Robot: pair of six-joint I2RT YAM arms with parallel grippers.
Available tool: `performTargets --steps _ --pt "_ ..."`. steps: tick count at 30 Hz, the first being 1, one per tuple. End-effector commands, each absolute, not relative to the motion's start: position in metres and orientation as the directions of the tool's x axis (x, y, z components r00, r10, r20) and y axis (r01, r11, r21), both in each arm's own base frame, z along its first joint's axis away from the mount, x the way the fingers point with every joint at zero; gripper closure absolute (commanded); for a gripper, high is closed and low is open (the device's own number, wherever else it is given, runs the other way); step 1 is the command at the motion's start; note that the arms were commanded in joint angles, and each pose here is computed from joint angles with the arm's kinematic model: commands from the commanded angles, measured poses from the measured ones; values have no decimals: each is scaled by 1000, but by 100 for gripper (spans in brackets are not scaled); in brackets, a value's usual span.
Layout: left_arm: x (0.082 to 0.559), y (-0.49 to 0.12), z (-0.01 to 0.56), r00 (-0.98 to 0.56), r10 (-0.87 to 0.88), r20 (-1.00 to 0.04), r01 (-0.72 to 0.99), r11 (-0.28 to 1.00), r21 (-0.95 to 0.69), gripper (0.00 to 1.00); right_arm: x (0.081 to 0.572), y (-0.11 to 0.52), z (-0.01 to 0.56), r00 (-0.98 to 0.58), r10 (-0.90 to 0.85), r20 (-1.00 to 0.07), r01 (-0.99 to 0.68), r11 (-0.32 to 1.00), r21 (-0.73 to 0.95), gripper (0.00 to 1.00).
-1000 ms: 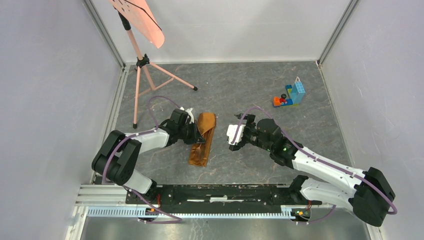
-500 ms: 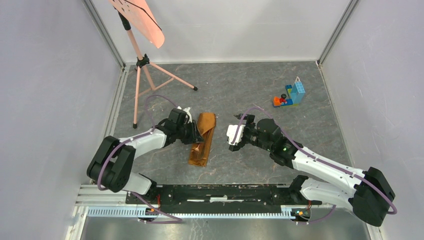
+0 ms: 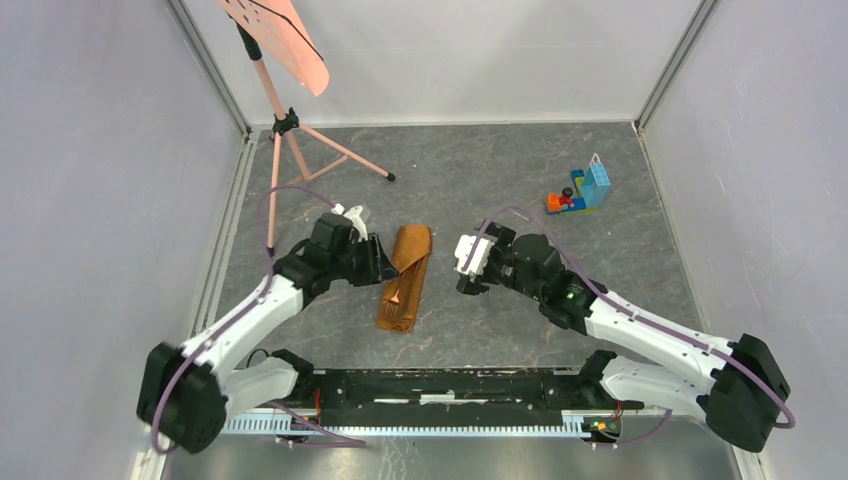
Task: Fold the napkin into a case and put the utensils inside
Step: Insert the fork into the folded napkin, then reset both arms
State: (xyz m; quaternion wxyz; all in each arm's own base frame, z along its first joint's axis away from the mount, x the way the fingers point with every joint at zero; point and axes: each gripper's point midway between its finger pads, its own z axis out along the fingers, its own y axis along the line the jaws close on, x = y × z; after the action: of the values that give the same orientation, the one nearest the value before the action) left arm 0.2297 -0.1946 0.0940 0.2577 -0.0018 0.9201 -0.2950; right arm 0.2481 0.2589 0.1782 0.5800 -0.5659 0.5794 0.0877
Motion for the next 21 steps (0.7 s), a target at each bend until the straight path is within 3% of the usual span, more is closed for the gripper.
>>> performTargets --steps 1,3,9,13,16,21 --pt "224 -192 196 -760 -145 -634 311 776 -549 52 271 228 223 5 -475 -880 -632 681 -371 2" --pt "224 -186 246 -678 -163 -717 367 770 -522 45 273 208 237 -125 -452 -883 -552 772 -316 2" --pt "219 -163 378 -422 -203 -884 474 782 -405 36 257 172 307 -121 -335 -934 -448 859 -250 2" --pt "213 -150 438 -288 -240 -927 499 789 -359 35 241 138 365 -35 -191 -981 -352 921 -167 2" --pt "209 -136 469 -202 -279 -939 476 810 -343 23 229 112 398 36 -147 -988 -295 943 -151 2" --pt "202 -119 498 -112 -308 -945 449 832 -325 21 213 83 430 105 -103 -989 -238 963 -125 2"
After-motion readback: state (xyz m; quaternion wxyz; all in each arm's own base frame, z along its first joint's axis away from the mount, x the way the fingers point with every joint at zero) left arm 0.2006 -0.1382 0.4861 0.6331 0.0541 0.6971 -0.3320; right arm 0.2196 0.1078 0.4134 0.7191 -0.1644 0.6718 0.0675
